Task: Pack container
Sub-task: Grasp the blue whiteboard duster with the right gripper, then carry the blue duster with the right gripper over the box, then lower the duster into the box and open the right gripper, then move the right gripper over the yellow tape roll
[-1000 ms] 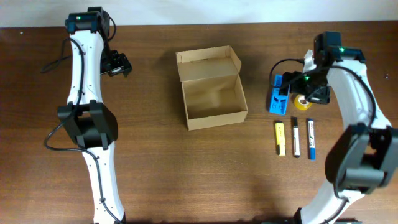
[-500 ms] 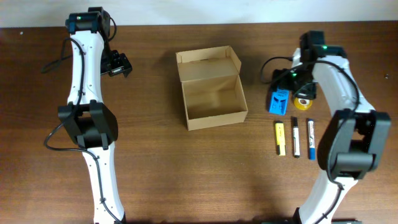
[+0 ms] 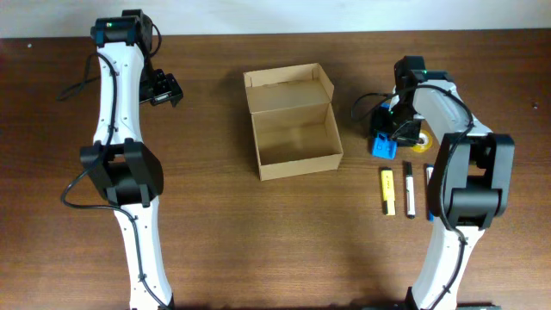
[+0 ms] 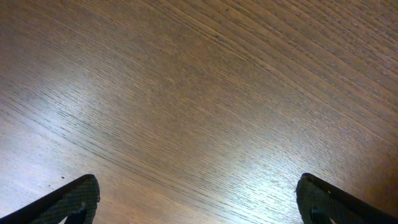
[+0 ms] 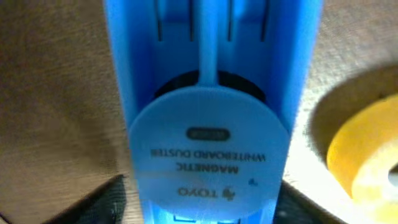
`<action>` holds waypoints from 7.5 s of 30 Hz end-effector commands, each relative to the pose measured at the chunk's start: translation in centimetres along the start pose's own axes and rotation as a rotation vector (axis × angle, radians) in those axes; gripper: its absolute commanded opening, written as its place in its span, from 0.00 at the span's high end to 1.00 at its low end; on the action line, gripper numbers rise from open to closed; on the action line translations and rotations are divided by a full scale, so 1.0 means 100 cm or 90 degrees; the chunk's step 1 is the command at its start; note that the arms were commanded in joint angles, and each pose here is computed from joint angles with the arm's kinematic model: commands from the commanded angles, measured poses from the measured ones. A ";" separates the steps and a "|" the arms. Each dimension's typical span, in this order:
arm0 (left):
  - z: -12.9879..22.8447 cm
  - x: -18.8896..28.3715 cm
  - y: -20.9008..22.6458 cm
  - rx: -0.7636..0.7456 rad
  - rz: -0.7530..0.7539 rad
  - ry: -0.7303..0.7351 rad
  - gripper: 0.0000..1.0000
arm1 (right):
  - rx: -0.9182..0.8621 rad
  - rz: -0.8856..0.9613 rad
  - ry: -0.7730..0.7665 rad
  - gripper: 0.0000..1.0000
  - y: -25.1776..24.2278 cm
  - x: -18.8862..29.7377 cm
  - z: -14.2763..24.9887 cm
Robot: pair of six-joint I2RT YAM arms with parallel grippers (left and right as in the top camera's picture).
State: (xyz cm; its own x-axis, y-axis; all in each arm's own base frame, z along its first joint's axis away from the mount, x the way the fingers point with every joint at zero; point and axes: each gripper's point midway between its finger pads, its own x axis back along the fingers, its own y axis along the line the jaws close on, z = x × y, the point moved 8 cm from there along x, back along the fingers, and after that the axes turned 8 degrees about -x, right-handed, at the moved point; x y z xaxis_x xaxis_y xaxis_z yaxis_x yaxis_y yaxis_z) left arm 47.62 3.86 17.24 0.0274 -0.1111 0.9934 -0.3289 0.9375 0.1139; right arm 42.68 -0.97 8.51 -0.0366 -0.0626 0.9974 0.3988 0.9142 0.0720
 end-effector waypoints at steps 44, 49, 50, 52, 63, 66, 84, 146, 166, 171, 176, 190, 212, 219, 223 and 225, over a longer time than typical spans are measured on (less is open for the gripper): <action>0.001 0.010 0.003 -0.005 -0.001 -0.016 0.00 | 0.861 -0.044 -0.140 0.96 0.190 0.214 0.138; 0.001 0.010 0.003 -0.005 -0.001 -0.016 0.00 | 0.923 -0.027 -0.084 0.96 0.188 0.190 0.141; 0.001 0.010 0.003 -0.005 -0.001 -0.016 0.00 | 0.937 -0.023 -0.071 0.96 0.187 0.183 0.141; 0.001 0.010 0.003 -0.005 -0.001 -0.016 0.00 | 0.956 -0.017 -0.047 0.96 0.186 0.170 0.141; 0.001 0.010 0.003 -0.005 -0.001 -0.016 0.00 | 1.008 0.012 0.014 0.96 0.181 0.095 0.138; 0.001 0.010 0.003 -0.005 -0.001 -0.016 0.00 | 1.010 0.026 0.011 0.96 0.180 0.085 0.136; 0.001 0.010 0.003 -0.005 -0.001 -0.016 0.00 | 0.999 0.036 -0.005 0.96 0.180 0.062 0.121; 0.001 0.010 0.003 -0.005 -0.001 -0.016 0.00 | 0.961 -0.008 -0.011 0.96 0.185 0.068 0.115; 0.001 0.010 0.003 -0.005 -0.001 -0.016 0.00 | 0.938 -0.033 0.040 0.96 0.199 0.020 0.120; 0.001 0.010 0.003 -0.005 -0.001 -0.016 0.00 | 0.922 -0.018 0.039 0.64 0.199 0.020 0.121; 0.000 0.010 0.003 -0.005 -0.001 -0.016 0.00 | 0.918 0.004 0.019 0.53 0.198 0.033 0.121; 0.001 0.010 0.003 -0.005 -0.001 -0.016 0.00 | 0.856 0.003 -0.205 0.28 0.183 0.167 0.130; 0.001 0.010 0.003 -0.005 -0.001 -0.016 0.00 | 0.312 0.015 -0.094 0.42 0.011 0.153 0.058; 0.001 0.010 0.003 -0.005 -0.001 -0.016 0.00 | 0.171 -0.001 -0.063 0.38 -0.037 0.116 0.046; 0.001 0.010 0.003 -0.005 -0.001 -0.016 0.00 | 0.129 -0.013 -0.092 0.37 -0.052 0.107 0.026; 0.001 0.010 0.003 -0.005 -0.001 -0.016 0.00 | 0.090 -0.017 -0.101 0.36 -0.061 0.101 0.017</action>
State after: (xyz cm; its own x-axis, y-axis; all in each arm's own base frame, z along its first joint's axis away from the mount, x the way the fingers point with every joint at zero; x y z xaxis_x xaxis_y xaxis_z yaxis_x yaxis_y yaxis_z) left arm 47.63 3.86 17.24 0.0267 -0.1111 0.9935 -0.3290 0.9375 0.1137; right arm 38.03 -5.44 19.10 -0.1951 -0.0076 0.9807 0.1781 0.9831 0.0430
